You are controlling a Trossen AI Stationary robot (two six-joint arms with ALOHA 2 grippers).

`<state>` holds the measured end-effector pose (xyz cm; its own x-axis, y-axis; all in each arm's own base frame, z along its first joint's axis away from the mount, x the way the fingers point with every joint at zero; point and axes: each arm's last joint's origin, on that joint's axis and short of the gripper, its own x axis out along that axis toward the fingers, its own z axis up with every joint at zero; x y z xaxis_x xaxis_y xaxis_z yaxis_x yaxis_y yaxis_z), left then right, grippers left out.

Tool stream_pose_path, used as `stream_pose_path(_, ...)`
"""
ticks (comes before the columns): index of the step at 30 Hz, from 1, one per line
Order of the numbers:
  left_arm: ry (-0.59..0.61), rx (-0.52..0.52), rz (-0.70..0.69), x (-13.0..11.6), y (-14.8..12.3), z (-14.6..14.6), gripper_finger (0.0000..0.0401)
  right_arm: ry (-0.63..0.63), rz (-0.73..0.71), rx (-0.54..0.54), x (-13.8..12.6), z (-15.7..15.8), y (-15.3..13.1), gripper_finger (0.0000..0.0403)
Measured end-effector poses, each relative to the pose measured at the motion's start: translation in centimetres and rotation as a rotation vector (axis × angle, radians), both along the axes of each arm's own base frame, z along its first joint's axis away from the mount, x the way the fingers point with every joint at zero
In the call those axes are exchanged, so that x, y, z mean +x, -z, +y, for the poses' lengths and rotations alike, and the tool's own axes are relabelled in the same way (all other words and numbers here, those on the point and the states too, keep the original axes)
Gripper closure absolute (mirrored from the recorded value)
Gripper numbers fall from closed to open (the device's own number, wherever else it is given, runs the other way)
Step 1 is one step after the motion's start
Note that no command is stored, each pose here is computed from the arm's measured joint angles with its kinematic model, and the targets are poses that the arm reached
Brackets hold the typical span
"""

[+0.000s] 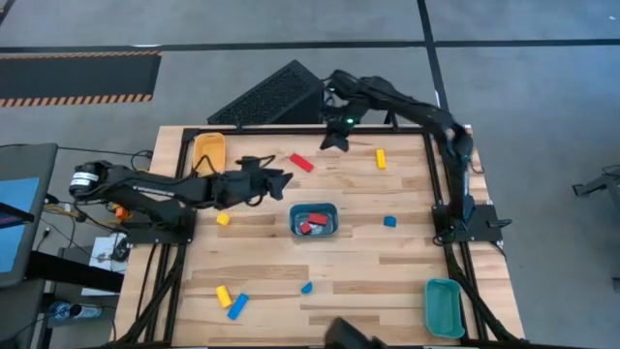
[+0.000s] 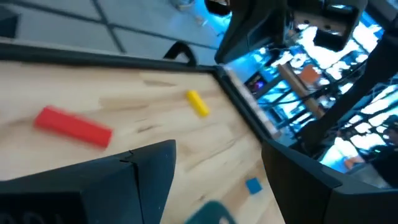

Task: Sort & place blocks by color
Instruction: Put the red block into the blue bin

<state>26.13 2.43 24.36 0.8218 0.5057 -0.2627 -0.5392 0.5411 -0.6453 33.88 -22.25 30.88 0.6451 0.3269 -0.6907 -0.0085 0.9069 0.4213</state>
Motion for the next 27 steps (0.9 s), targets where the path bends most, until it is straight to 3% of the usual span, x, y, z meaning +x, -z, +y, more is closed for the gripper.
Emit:
stream_pose_path(5,0.083,0.06,0.106,2.9,1.0,2.3,0.0177,0.108,-0.061,-0.032,-3.5,2.0,1.0,0.0401)
stream_pose_path(9,0.212,0.125,0.283,4.7,1.4,5.0,0.0177,0.25,-0.047,-0.048,-6.2,3.7,2.5,0.04)
stream_pose_path(16,0.488,0.425,0.749,5.5,1.5,10.9,0.0177,0.381,0.019,0.019,-9.9,6.8,5.7,0.0398)
stream_pose_path(20,0.655,0.59,0.925,5.6,2.4,14.6,0.0177,0.44,0.053,0.091,-11.0,8.2,6.4,0.0387)
stream_pose_path(23,0.755,0.623,0.955,5.9,3.8,17.4,0.0177,0.498,0.054,0.107,-11.2,8.9,6.1,0.0372)
stream_pose_path(27,0.897,0.557,1.019,6.1,6.1,20.5,0.0177,0.55,0.035,0.055,-11.2,9.7,5.3,0.0349)
